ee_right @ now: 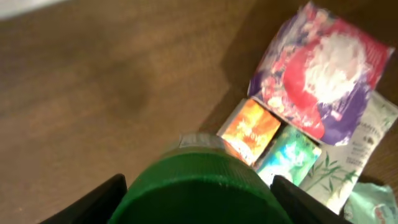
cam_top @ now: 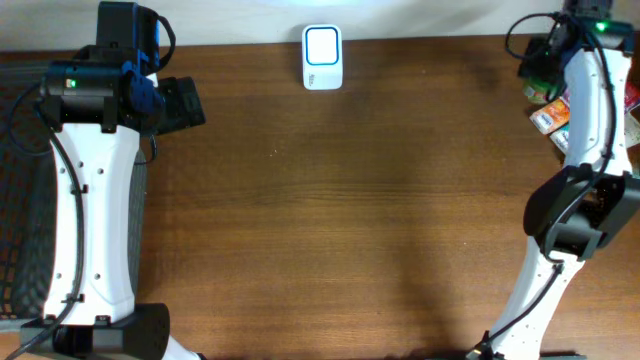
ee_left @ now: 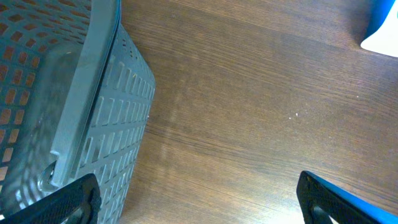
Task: Scan the item barcode
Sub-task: 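Carry the jar right and set it beside the other items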
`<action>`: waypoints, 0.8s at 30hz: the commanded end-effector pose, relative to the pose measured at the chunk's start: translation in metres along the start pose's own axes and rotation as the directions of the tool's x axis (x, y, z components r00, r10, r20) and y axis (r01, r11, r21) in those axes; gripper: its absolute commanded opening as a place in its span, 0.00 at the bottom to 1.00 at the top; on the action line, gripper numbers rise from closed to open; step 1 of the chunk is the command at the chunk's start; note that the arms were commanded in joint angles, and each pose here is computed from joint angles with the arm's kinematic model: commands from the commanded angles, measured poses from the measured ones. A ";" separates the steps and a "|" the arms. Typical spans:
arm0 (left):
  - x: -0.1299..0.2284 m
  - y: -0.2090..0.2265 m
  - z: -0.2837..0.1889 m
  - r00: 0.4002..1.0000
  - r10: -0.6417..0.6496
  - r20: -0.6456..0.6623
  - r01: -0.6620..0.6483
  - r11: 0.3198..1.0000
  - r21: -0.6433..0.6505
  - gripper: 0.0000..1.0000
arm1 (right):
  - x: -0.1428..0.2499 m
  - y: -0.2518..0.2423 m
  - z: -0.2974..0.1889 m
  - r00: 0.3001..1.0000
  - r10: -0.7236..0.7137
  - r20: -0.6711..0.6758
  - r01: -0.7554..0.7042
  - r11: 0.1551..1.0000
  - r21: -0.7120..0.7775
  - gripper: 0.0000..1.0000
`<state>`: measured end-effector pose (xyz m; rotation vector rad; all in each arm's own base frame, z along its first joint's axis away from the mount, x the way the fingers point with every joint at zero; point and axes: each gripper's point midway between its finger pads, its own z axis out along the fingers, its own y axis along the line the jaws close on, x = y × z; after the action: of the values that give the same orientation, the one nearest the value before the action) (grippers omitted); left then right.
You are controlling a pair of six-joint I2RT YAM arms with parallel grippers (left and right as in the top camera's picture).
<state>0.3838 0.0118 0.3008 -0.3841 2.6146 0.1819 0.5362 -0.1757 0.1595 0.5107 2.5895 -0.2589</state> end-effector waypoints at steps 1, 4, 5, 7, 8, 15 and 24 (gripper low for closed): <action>-0.002 0.002 -0.004 1.000 0.009 0.014 -0.009 1.000 -0.007 0.99 | 0.018 -0.003 0.031 0.997 0.025 -0.079 -0.028 0.999 -0.044 0.72; -0.002 0.002 -0.004 1.000 0.009 0.014 -0.009 1.000 -0.007 0.99 | 0.030 -0.009 0.051 0.993 0.030 -0.118 -0.034 0.999 -0.027 0.78; -0.002 0.002 -0.004 1.000 0.009 0.014 -0.009 1.000 -0.007 0.99 | 0.034 -0.009 0.057 0.991 0.030 -0.129 -0.034 0.999 -0.026 0.79; -0.002 0.002 -0.004 1.000 0.009 0.014 -0.009 1.000 -0.007 0.99 | 0.035 -0.009 0.059 0.991 0.030 -0.132 -0.033 0.999 -0.026 0.83; -0.002 0.002 -0.004 1.000 0.009 0.014 -0.009 1.000 -0.007 0.99 | 0.034 -0.009 0.057 0.991 0.030 -0.128 -0.033 0.999 -0.026 0.83; -0.002 0.002 -0.004 1.000 0.009 0.013 -0.009 1.000 -0.007 0.99 | 0.004 -0.006 -0.048 0.991 0.132 -0.013 -0.132 0.984 -0.117 0.99; -0.002 0.002 -0.004 1.000 0.009 0.014 -0.009 1.000 -0.007 0.99 | 0.093 -0.023 -0.285 0.982 0.188 0.008 -0.182 0.961 -0.208 0.98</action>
<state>0.3836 0.0119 0.3007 -0.3842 2.6156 0.1828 0.3597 -0.1063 0.3439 0.6758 2.5038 0.0333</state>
